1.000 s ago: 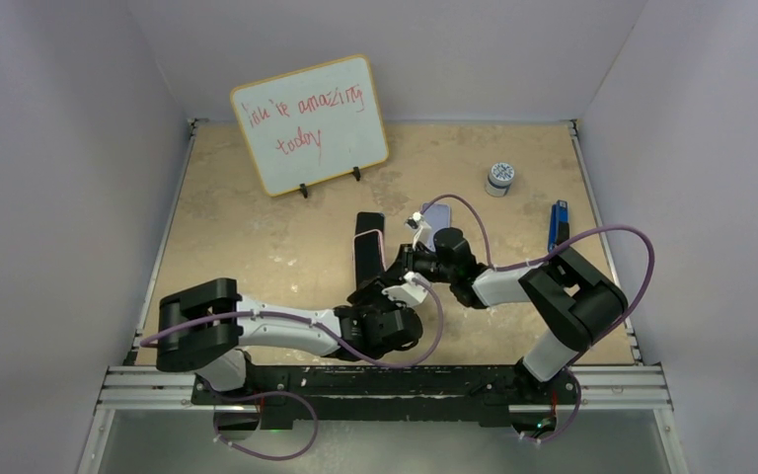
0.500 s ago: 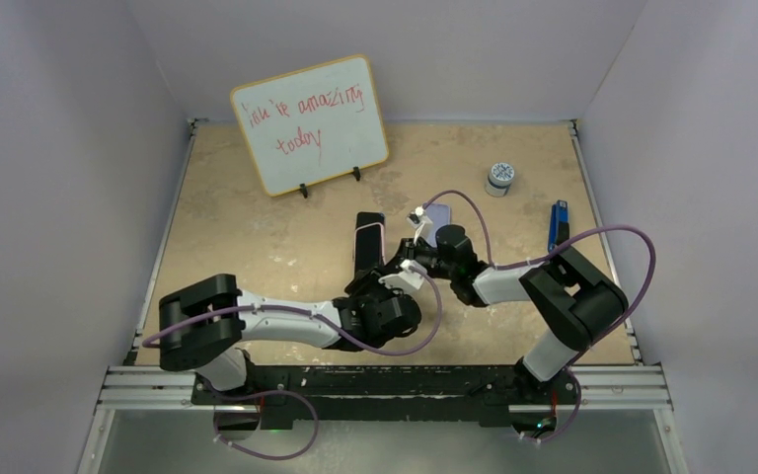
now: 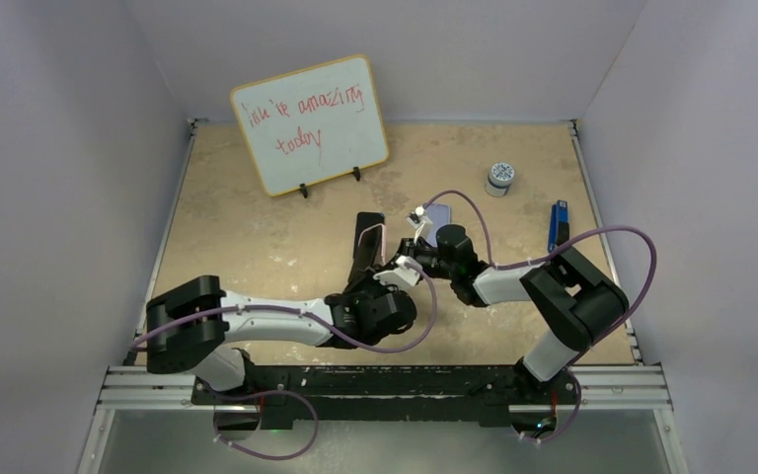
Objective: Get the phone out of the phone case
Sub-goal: Remove the phone case from the phone.
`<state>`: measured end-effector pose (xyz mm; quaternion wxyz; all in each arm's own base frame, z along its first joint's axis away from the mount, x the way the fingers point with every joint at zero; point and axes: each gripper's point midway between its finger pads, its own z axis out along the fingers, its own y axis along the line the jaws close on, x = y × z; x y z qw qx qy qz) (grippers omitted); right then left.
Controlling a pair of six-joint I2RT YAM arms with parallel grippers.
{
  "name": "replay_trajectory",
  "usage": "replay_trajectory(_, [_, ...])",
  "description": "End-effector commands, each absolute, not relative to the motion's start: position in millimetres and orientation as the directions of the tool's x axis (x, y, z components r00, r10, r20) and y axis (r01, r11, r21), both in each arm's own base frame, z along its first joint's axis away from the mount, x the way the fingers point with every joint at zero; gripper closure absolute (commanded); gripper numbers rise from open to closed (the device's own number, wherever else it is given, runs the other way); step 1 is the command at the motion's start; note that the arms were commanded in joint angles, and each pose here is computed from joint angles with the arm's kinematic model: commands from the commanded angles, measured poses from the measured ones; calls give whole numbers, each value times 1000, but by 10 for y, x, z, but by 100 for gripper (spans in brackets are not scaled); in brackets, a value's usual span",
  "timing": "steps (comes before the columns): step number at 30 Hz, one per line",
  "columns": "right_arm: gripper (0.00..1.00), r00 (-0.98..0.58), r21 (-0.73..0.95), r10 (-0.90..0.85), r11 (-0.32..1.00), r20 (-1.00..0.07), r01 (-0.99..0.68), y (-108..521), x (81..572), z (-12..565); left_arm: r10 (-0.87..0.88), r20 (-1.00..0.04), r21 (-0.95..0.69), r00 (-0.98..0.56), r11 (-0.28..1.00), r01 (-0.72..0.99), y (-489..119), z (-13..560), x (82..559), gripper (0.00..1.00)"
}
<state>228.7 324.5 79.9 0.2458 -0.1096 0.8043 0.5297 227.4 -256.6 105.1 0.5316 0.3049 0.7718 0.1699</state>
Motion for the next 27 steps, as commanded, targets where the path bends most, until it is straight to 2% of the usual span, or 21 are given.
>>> replay_trajectory(1, [100,-828,793,98,370,-552,-484,3285,2293,997,510,-834,453,-212,851,267,-2674,1543,2225,100])
replay_trajectory(9, [100,-822,784,137,421,-552,-457,3259,2429,1035,398,-895,328,-200,892,310,-2545,1841,2107,100])
replay_trajectory(15, [100,-791,728,168,536,-588,-428,3136,2667,1118,304,-935,233,-183,915,329,-2377,1980,2033,100])
replay_trajectory(21, [100,-749,642,188,668,-635,-376,2812,2991,1231,285,-944,237,-165,936,259,-2100,2009,2045,100])
replay_trajectory(27, [100,-745,548,189,791,-639,-270,2146,3192,1215,301,-941,278,-156,948,155,-1816,1934,2071,100])
